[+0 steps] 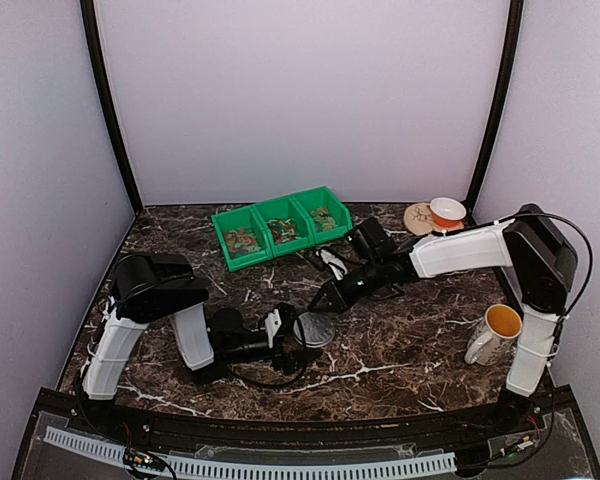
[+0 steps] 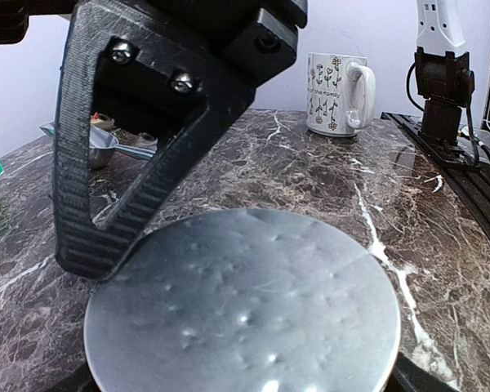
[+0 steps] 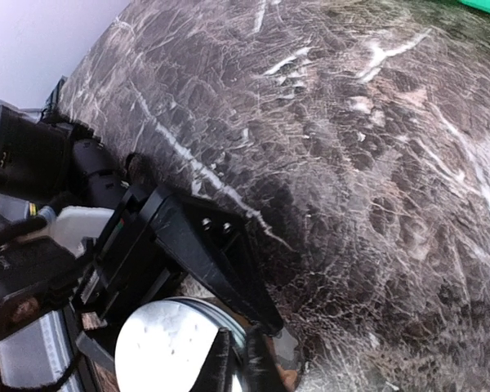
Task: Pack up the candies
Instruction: Screw the bottle lid onto the packing bottle.
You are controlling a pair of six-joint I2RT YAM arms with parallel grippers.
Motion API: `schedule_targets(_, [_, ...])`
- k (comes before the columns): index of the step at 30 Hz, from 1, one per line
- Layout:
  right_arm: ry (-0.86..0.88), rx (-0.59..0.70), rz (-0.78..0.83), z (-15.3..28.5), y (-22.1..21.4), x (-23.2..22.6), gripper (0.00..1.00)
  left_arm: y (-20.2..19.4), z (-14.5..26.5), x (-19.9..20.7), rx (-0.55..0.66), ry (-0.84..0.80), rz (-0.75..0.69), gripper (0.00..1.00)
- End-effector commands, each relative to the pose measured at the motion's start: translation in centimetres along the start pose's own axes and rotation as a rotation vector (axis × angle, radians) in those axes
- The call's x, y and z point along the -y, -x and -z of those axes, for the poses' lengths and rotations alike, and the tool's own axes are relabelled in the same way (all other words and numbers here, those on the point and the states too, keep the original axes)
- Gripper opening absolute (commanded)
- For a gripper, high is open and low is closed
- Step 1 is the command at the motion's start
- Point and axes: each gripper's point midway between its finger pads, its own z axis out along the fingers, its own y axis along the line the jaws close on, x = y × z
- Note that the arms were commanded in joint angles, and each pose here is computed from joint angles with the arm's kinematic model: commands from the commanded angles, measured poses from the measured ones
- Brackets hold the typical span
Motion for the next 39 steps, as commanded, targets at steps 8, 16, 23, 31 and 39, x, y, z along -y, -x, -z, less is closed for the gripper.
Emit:
schedule_targets(8, [-0.016,-0.041,-0.037,0.7,-3.3,-0.1,0.00,-10.6,4.0,0.9,-0.267,0.045,-0.034,0.65])
schedule_targets(16, [-0.015,-0.069,-0.046,1.1,-5.7,-0.7,0.00,-9.8,4.6,-0.2,-0.227,0.089,0.008,0.65])
schedule_targets(23, [-0.080,-0.067,0.117,2.6,-3.9,-1.7,0.21,-9.9,4.3,1.0,-0.221,0.008,0.001,0.65])
schedule_targets(31, [-0.157,-0.090,0.635,3.7,-3.5,-4.8,0.82,-10.1,4.1,2.3,-0.229,-0.068,0.001,0.66])
schedule_targets(39, [-0.127,-0.142,0.812,2.5,-4.4,-5.0,0.90,-10.2,4.1,2.8,-0.233,-0.101,0.000,0.66])
